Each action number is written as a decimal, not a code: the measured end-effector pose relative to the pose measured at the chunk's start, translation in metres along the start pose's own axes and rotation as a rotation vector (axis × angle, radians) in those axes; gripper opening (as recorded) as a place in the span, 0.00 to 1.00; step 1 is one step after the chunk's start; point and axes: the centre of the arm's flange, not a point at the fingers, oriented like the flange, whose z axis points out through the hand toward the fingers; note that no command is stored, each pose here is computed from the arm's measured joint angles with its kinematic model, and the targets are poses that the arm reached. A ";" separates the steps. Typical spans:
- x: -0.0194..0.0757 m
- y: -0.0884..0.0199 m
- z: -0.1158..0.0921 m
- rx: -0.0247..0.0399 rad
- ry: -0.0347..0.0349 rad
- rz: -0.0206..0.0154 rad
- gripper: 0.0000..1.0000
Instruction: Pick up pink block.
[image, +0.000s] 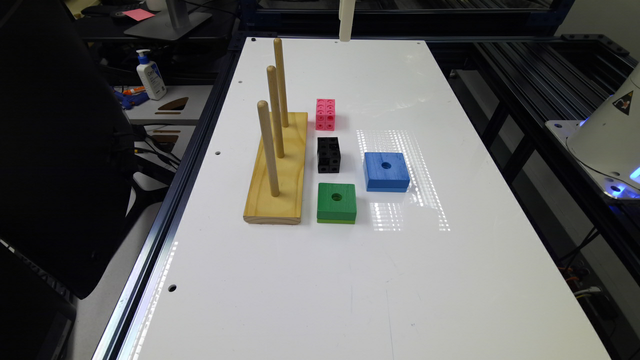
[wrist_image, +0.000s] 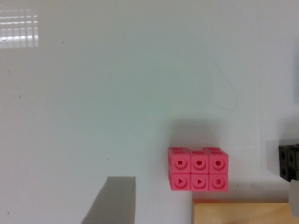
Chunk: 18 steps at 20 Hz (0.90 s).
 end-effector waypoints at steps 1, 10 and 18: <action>0.0003 0.000 0.003 -0.0012 -0.0024 0.0000 1.00; 0.0033 -0.002 0.033 -0.0082 -0.0199 0.0001 1.00; 0.0057 -0.003 0.056 -0.0072 -0.0236 -0.0004 1.00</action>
